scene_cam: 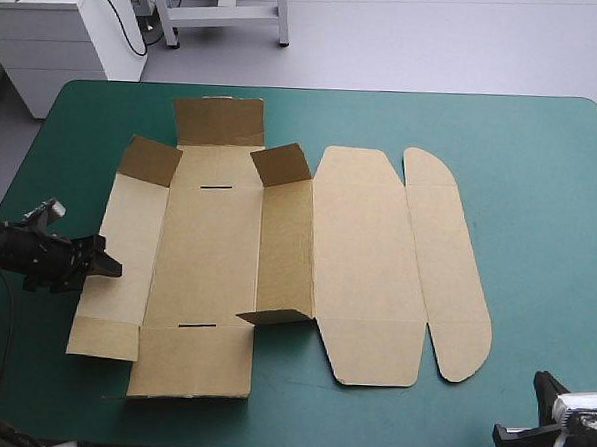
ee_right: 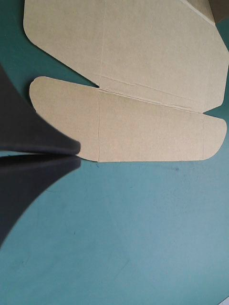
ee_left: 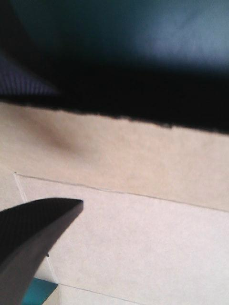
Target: Fold the box
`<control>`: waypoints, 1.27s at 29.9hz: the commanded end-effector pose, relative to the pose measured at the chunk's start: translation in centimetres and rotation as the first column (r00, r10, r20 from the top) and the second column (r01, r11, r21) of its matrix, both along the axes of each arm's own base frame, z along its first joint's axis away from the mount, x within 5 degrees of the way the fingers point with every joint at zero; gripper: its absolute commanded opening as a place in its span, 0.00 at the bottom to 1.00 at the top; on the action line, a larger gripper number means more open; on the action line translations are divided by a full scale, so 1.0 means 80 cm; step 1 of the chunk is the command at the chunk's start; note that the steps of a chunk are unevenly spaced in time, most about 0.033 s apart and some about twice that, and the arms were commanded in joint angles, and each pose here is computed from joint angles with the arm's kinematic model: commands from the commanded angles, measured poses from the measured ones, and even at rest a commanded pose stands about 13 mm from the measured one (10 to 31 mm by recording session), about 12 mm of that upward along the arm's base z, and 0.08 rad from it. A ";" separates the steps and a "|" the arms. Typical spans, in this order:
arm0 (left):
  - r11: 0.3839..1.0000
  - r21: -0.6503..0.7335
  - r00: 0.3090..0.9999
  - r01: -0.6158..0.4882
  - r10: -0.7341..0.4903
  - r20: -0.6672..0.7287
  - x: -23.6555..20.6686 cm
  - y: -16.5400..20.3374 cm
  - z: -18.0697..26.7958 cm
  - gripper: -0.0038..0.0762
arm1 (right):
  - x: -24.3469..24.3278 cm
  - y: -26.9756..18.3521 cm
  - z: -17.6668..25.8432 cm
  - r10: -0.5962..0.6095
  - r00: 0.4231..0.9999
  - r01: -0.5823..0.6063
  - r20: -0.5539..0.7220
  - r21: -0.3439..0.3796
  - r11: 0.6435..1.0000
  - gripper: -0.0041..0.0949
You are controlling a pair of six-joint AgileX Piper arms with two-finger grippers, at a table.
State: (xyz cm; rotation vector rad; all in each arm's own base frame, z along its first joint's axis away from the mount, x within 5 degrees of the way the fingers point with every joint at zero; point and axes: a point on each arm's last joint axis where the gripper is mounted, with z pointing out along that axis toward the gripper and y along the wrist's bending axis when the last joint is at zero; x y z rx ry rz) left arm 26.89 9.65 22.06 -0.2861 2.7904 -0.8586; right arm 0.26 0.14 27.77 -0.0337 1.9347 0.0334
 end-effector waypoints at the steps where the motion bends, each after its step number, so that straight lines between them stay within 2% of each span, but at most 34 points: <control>1: 0.998 -0.038 0.998 0.059 -0.057 0.037 0.008 -0.025 0.016 0.55 | -0.005 -0.001 0.018 -0.001 0.994 0.001 0.109 -0.002 1.000 0.02; 3: 0.996 -0.036 0.996 0.082 -0.080 0.037 0.012 -0.033 0.014 0.54 | -0.005 -0.001 0.018 -0.001 0.994 0.001 0.109 -0.002 1.000 0.02; 6: 0.995 -0.029 0.995 0.098 -0.097 0.038 0.015 -0.040 0.012 0.48 | -0.005 -0.001 0.018 -0.001 0.994 0.001 0.109 -0.002 1.000 0.02; 9: 0.994 -0.031 0.995 0.101 -0.101 0.028 0.017 -0.040 0.007 0.34 | -0.005 -0.001 0.018 -0.001 0.994 0.001 0.109 -0.002 1.000 0.02; 13: 0.995 -0.023 0.995 0.095 -0.094 0.032 0.020 -0.039 0.005 0.07 | -0.005 -0.001 0.018 -0.001 0.994 0.001 0.109 -0.002 1.000 0.02; 14: 0.996 -0.016 0.995 0.090 -0.090 0.043 0.021 -0.038 0.007 0.04 | -0.005 -0.001 0.018 -0.001 0.994 0.001 0.109 -0.002 1.000 0.02; 21: 0.993 0.038 0.985 0.111 -0.115 0.126 0.040 -0.034 0.035 0.04 | -0.005 -0.001 0.018 -0.001 0.994 0.001 0.109 -0.002 1.000 0.02; 24: 0.975 0.115 0.960 0.188 -0.208 0.186 0.053 -0.041 0.054 0.04 | -0.005 -0.001 0.018 -0.001 0.994 0.001 0.109 -0.002 1.000 0.02; 28: 0.908 0.264 0.885 0.327 -0.391 0.251 0.069 -0.062 0.079 0.04 | -0.005 -0.001 0.018 -0.001 0.994 0.001 0.109 -0.002 1.000 0.02; 30: 0.849 0.364 0.826 0.383 -0.491 0.276 0.080 -0.079 0.094 0.04 | -0.005 -0.001 0.018 -0.001 0.994 0.001 0.109 -0.001 1.000 0.02; 35: 0.705 0.572 0.679 0.421 -0.662 0.317 0.101 -0.122 0.124 0.04 | -0.005 -0.001 0.018 -0.001 0.994 0.001 0.109 -0.001 1.000 0.02; 38: 0.617 0.693 0.570 0.373 -0.742 0.353 0.115 -0.159 0.147 0.04 | -0.005 -0.001 0.018 -0.001 0.994 0.001 0.109 -0.001 1.000 0.02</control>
